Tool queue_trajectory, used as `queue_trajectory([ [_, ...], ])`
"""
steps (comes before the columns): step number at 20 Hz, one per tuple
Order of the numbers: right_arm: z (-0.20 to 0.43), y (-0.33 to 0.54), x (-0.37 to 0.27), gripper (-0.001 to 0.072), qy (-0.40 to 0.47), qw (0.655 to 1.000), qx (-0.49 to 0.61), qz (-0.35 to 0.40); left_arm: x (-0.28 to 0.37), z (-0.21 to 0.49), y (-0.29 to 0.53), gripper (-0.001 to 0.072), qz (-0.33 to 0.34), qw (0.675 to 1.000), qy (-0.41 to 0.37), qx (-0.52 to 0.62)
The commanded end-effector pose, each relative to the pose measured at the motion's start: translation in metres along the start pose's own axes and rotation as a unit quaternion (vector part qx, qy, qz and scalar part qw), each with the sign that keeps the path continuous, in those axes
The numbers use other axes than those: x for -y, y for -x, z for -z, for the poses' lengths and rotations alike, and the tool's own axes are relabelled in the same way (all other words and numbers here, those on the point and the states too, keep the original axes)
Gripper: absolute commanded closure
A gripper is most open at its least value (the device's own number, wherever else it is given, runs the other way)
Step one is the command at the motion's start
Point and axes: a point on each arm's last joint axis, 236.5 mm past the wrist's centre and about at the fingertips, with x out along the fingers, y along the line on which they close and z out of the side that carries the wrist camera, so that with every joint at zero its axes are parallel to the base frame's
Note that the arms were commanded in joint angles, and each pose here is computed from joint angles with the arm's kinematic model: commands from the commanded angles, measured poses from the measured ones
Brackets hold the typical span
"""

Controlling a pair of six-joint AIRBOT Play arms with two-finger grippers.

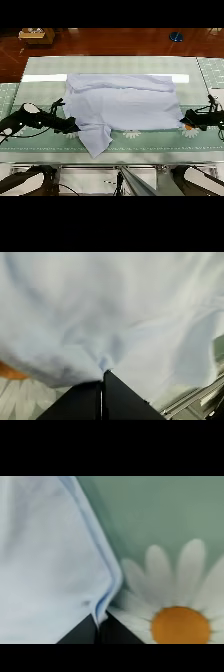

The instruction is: Fold the shirts.

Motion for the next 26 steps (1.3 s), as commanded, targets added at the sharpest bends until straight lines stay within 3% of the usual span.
queue_trajectory([
  [1, -0.023, 0.049, -0.041, 0.068, 0.076, 0.995, 0.053, -0.025, 0.028, -0.026, 0.029, 0.0688, 0.011, 0.998, -0.049, 0.044],
  [3, -0.044, 0.083, -0.063, 0.0681, 0.101, 0.988, 0.116, -0.034, 0.054, -0.053, 0.058, 0.0688, 0.014, 0.991, -0.089, 0.094],
  [7, -0.06, 0.107, -0.125, 0.0681, 0.112, 0.972, 0.165, -0.122, 0.109, -0.1, 0.111, 0.0688, 0.043, 0.972, -0.138, 0.183],
  [12, -0.106, 0.102, -0.163, 0.0681, 0.135, 0.948, 0.27, -0.102, 0.12, -0.151, 0.148, 0.0688, 0.03, 0.946, -0.143, 0.289],
  [19, -0.174, 0.06, -0.181, 0.0681, 0.111, 0.953, 0.26, -0.113, 0.078, -0.199, 0.132, 0.0688, 0.01, 0.95, -0.094, 0.296],
  [26, -0.223, 0.036, -0.18, 0.0681, 0.081, 0.952, 0.269, -0.119, 0.077, -0.266, 0.116, 0.0688, 0.026, 0.957, -0.093, 0.274],
])
